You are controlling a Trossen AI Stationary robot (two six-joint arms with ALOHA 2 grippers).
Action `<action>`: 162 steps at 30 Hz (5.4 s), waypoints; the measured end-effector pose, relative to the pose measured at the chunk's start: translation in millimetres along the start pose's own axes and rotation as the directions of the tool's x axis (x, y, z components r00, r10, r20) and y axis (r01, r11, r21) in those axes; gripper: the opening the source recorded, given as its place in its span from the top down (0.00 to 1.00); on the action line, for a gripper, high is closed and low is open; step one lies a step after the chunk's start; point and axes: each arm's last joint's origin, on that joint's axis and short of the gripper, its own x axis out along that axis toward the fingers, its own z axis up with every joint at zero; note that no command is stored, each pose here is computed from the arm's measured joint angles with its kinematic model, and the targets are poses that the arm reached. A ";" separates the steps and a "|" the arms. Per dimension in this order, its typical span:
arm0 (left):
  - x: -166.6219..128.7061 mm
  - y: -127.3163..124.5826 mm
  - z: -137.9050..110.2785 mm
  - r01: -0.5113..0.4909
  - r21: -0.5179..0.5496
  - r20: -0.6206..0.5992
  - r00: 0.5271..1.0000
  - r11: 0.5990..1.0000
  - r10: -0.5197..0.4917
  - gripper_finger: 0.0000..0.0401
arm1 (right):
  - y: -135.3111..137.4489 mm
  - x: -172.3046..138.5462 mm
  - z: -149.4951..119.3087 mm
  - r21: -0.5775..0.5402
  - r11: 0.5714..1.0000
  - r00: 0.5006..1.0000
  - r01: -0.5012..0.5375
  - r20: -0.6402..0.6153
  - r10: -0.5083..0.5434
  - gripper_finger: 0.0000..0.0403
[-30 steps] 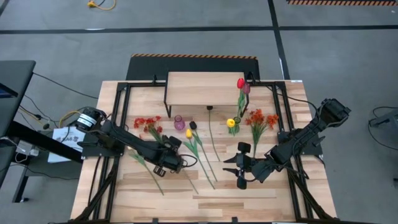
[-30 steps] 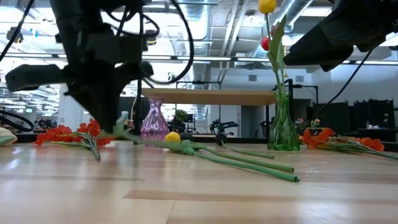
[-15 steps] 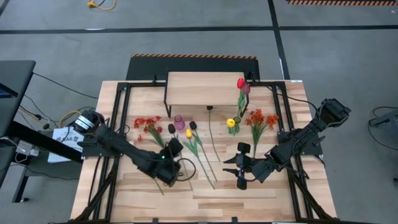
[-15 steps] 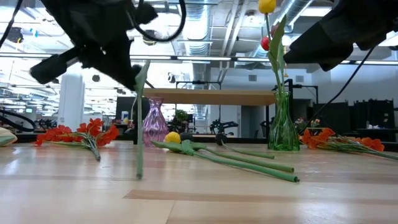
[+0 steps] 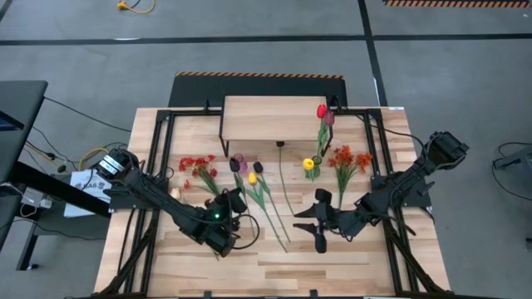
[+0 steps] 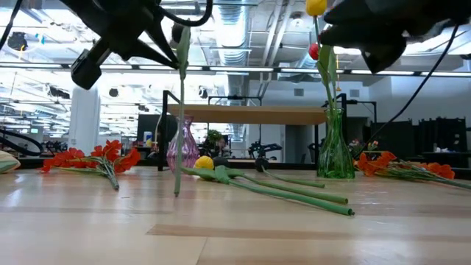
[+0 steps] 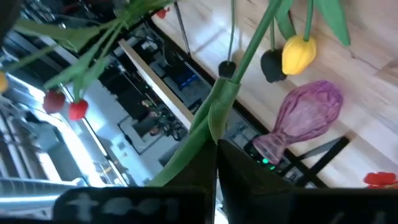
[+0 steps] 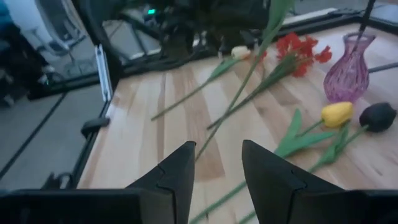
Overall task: Pick and place flowers into a vace then onto a shelf
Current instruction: Put the bottom left black tulip into the green vase
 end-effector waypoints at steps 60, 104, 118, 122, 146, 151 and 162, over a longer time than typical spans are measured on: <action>13.0 69.2 22.5 -0.227 -0.158 0.450 0.850 0.961 0.274 1.00 | -32.1 28.1 50.2 -0.074 0.972 0.962 -0.223 0.146 0.231 0.46; 11.6 72.8 22.7 -0.254 -0.168 0.468 0.830 0.952 0.304 1.00 | -51.1 35.8 57.0 -0.044 0.987 0.975 -0.154 0.153 0.159 0.82; 11.5 72.7 22.7 -0.223 -0.220 0.466 0.831 0.950 0.303 1.00 | -49.5 35.4 56.3 -0.068 0.981 0.972 -0.179 0.143 0.187 1.00; 11.6 72.7 22.4 -0.223 -0.222 0.458 0.836 0.949 0.303 1.00 | -49.4 35.4 56.3 -0.067 0.981 0.972 -0.181 0.142 0.189 1.00; 11.3 68.0 24.3 -0.200 -0.184 0.492 0.829 0.962 0.267 1.00 | -43.9 33.8 54.6 -0.037 0.962 0.955 -0.270 0.118 0.273 0.62; 11.0 68.2 25.2 -0.202 -0.178 0.529 0.806 0.963 0.267 0.99 | -43.9 33.8 54.6 -0.036 0.962 0.955 -0.270 0.118 0.273 0.54; 20.8 75.6 20.0 -0.219 -0.225 0.511 0.803 0.949 0.306 0.88 | -44.0 33.8 54.6 -0.036 0.962 0.955 -0.269 0.119 0.272 0.51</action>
